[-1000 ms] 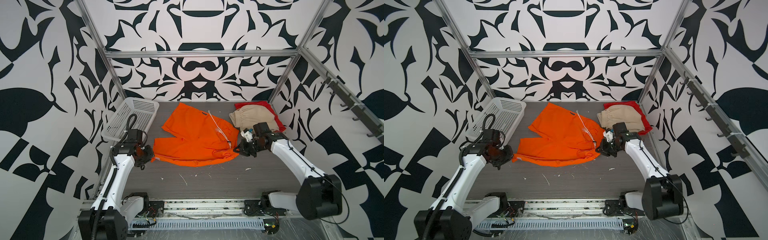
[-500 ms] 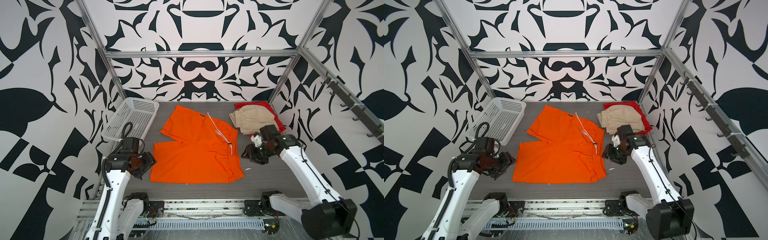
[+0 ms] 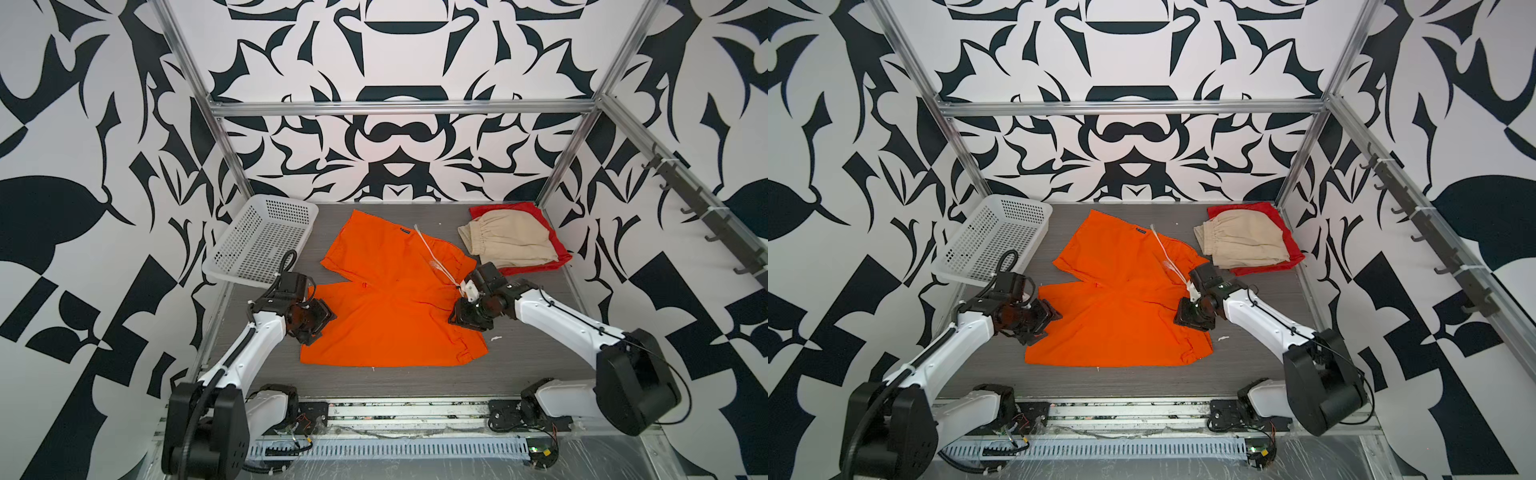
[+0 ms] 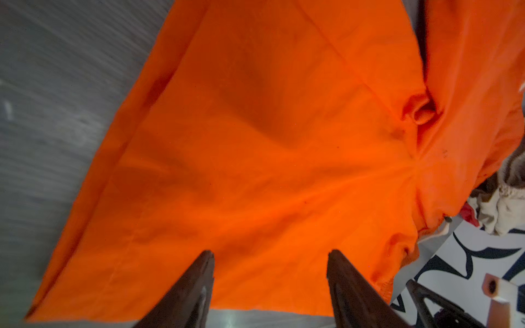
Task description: Fold and stack the shorts
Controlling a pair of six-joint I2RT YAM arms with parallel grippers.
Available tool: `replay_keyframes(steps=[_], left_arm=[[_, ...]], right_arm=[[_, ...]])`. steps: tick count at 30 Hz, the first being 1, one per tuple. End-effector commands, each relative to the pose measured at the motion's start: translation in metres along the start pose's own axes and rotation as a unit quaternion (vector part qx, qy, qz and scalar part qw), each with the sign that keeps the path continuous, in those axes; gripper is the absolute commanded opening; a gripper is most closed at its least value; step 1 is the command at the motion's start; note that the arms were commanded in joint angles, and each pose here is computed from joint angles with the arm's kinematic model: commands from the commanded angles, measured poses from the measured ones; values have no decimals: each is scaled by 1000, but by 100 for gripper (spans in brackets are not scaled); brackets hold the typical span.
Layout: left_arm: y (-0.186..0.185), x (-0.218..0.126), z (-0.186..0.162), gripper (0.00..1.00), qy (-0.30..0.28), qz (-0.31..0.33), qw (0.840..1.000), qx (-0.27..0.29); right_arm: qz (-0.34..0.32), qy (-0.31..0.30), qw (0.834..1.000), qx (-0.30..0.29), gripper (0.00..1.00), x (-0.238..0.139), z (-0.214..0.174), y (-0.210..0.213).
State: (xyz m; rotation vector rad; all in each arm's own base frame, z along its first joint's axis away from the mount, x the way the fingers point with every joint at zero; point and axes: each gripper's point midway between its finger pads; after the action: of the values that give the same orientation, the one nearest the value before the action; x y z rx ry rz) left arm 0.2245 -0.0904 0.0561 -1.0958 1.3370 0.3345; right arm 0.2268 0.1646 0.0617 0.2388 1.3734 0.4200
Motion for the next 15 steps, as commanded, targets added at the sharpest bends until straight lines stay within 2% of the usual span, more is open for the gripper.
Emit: replay_keyframes(steps=[1,5,9,12,15], left_arm=[[-2,13,13,67,-25,-17,999,-37],[32,19,12,69,-43,29,996,-75],[63,12,7,70,-66,47,991,-105],[75,0,5,70,-89,40,988,-122],[64,-16,5,72,-105,2,988,-111]], right_arm=[[-8,-38,999,-1,46,5,13,-5],[-46,7,999,26,46,20,-17,-31],[-69,41,996,42,46,21,-47,-45],[-46,23,998,37,48,7,-48,-34],[-32,-28,998,36,53,-24,-31,-28]])
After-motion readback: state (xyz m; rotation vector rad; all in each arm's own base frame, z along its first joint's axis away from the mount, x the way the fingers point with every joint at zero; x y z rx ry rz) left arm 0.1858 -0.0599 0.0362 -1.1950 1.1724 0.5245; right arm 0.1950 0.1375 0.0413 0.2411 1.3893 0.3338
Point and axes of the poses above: each gripper's point midway between its finger pads, its own x axis out along the fingers, its own y axis along the line the jaws close on, z = x × y, and after that the axes turned 14 degrees about -x, right-handed
